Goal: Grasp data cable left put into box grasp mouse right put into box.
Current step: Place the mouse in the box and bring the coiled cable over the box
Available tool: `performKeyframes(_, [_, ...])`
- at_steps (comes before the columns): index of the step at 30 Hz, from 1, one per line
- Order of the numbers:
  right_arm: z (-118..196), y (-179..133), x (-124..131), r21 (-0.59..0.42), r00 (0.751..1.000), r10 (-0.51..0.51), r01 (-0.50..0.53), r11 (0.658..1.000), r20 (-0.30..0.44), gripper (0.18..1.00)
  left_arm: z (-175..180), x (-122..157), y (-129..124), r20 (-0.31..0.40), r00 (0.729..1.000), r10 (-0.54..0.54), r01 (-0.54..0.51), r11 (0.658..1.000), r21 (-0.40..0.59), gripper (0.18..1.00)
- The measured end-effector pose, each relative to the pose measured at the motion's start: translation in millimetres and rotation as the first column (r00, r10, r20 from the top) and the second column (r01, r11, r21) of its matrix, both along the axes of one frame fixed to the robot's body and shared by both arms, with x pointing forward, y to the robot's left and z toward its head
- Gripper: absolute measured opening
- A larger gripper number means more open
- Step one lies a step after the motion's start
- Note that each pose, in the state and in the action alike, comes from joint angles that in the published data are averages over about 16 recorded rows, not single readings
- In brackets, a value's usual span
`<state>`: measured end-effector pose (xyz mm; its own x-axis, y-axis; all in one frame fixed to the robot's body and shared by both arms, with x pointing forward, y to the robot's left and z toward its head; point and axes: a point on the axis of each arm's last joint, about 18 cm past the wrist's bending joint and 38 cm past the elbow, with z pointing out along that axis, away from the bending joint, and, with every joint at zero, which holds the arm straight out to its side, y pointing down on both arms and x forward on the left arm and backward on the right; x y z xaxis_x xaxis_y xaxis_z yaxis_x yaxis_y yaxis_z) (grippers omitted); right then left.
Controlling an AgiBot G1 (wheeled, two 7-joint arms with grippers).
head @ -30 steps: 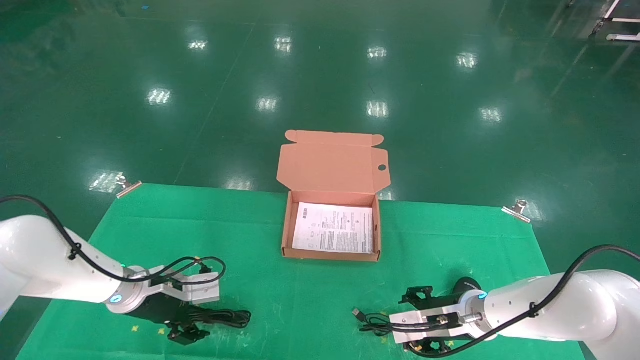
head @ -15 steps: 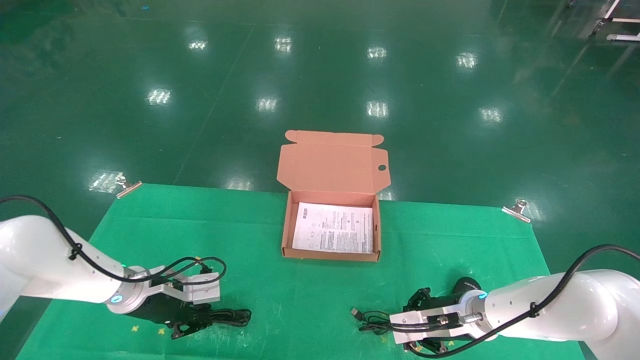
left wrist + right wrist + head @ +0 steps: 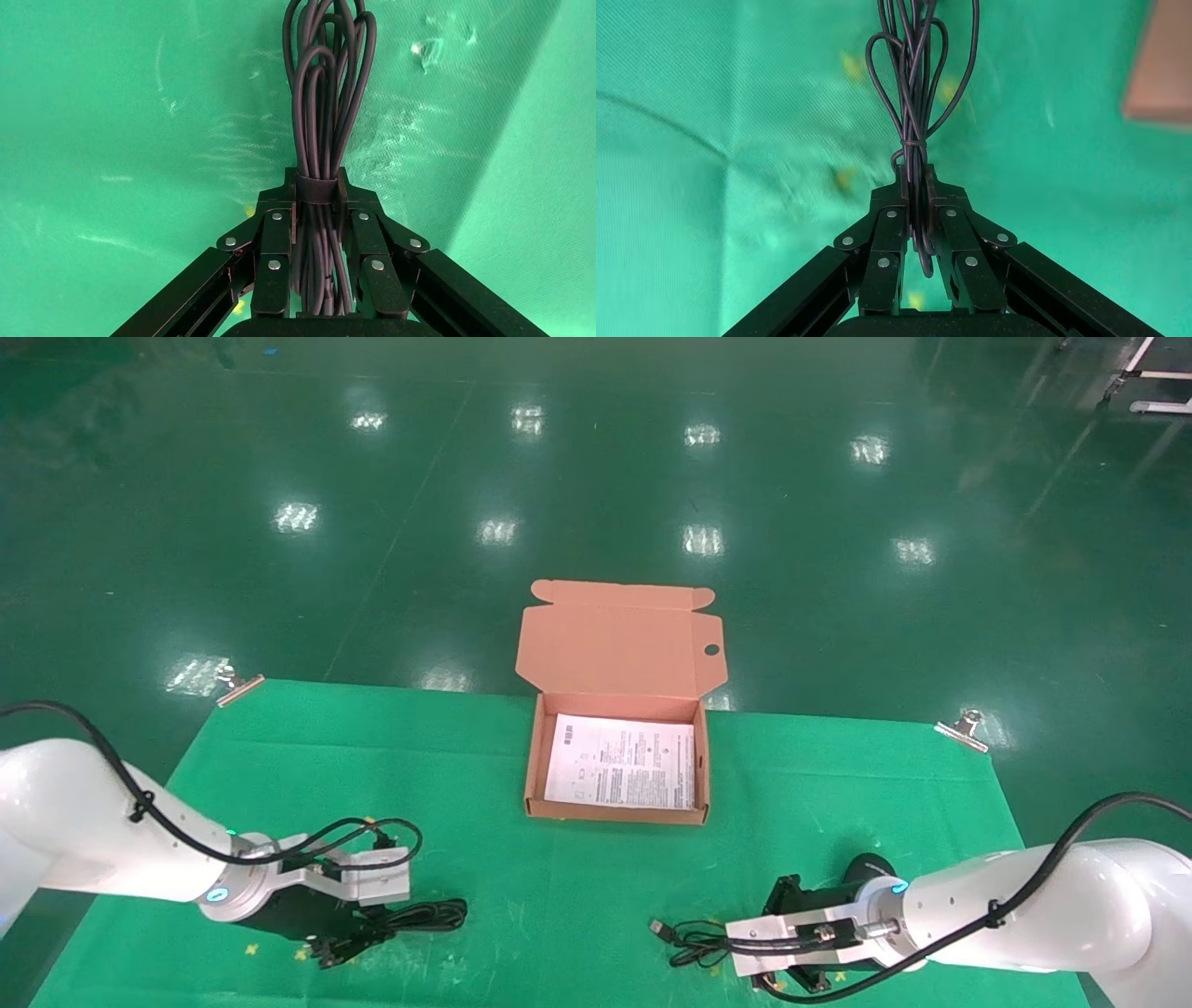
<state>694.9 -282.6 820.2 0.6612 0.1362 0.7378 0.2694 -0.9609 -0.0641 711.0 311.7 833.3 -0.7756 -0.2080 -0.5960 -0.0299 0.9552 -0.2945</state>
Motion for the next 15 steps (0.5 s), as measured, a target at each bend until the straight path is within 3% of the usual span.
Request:
performKeyframes(7, [41.8, -26.2, -3.5, 0.071, 0.997, -0.064, 0.061, 0.996, 0.044, 0.220, 21.9, -5.3, 13.8, 0.076, 0.996, -0.049, 0.045, 0.997, 0.063, 0.282])
performKeyframes(15, [119.4, -56.6, -10.7, 0.181, 0.973, -0.137, 0.103, 0.978, 0.187, 0.212, 67.7, -21.2, 26.8, 0.224, 0.968, -0.115, 0.083, 0.986, 0.147, 0.280])
